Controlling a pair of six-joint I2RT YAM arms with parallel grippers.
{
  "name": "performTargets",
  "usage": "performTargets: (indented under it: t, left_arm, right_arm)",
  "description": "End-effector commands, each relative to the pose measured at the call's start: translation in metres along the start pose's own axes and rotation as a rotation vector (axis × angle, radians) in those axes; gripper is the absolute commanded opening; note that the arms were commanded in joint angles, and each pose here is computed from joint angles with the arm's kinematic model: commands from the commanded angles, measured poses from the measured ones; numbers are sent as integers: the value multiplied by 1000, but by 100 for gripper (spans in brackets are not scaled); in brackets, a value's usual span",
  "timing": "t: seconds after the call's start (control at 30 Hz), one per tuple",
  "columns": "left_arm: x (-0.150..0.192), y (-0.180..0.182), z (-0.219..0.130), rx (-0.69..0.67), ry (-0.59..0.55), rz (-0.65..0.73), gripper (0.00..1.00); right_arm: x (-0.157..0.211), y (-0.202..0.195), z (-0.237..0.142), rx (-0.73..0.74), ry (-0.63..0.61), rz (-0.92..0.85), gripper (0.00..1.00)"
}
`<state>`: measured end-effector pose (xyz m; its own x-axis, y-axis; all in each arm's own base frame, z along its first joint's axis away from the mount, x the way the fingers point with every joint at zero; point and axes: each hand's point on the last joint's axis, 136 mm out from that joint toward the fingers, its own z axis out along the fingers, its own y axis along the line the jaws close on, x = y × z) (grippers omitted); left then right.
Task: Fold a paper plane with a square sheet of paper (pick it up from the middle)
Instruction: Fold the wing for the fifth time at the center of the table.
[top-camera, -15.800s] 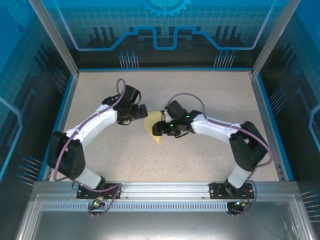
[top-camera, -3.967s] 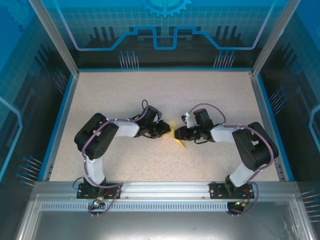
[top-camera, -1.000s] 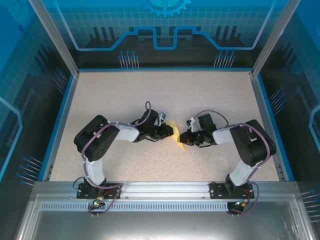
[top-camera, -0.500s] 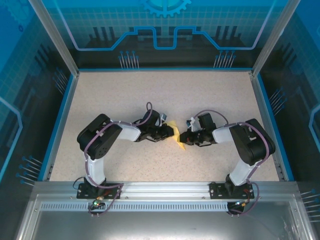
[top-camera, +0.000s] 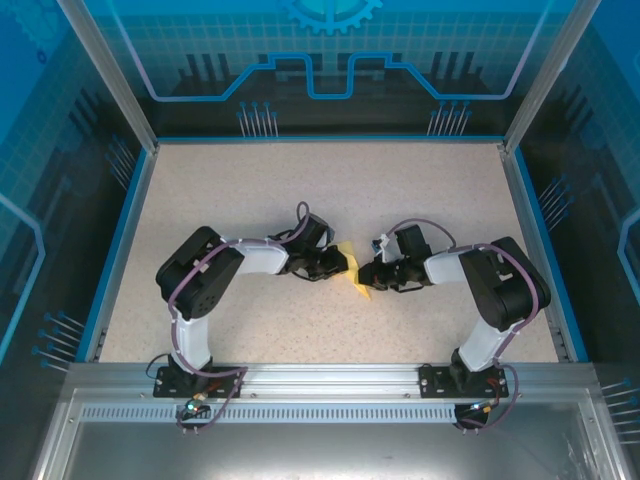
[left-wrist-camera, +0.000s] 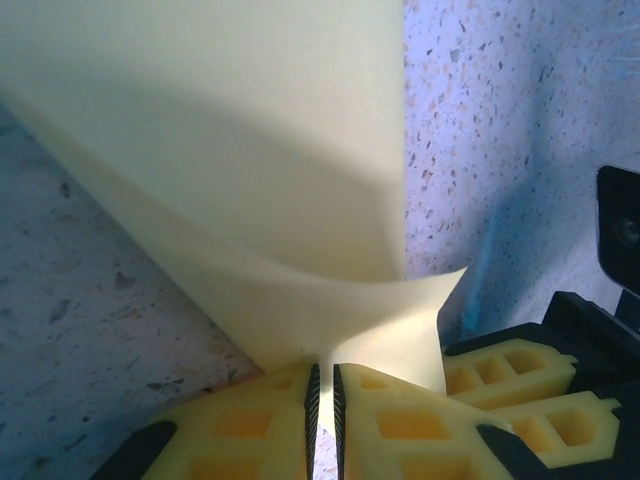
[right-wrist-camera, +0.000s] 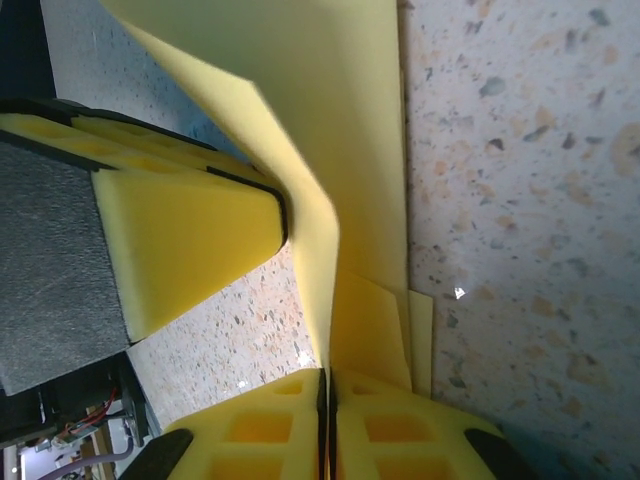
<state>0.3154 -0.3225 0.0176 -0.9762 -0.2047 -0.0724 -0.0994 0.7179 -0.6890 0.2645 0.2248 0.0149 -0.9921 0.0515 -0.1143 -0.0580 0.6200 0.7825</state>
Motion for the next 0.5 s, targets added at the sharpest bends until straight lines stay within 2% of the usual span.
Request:
performTargets:
  t: [0.0,0.2,0.47]
  left_arm:
    - [8,28,8,-119,33,-16,15]
    - [8,34,13,-149,49,-40,15]
    - [9,40,13,-184,59,-51,15]
  right_arm:
    - [9,-12,-1,51,34,26,14]
    - [7,-2,-5,32,37,13,21]
    - [12,2,-14,46,46,9,22]
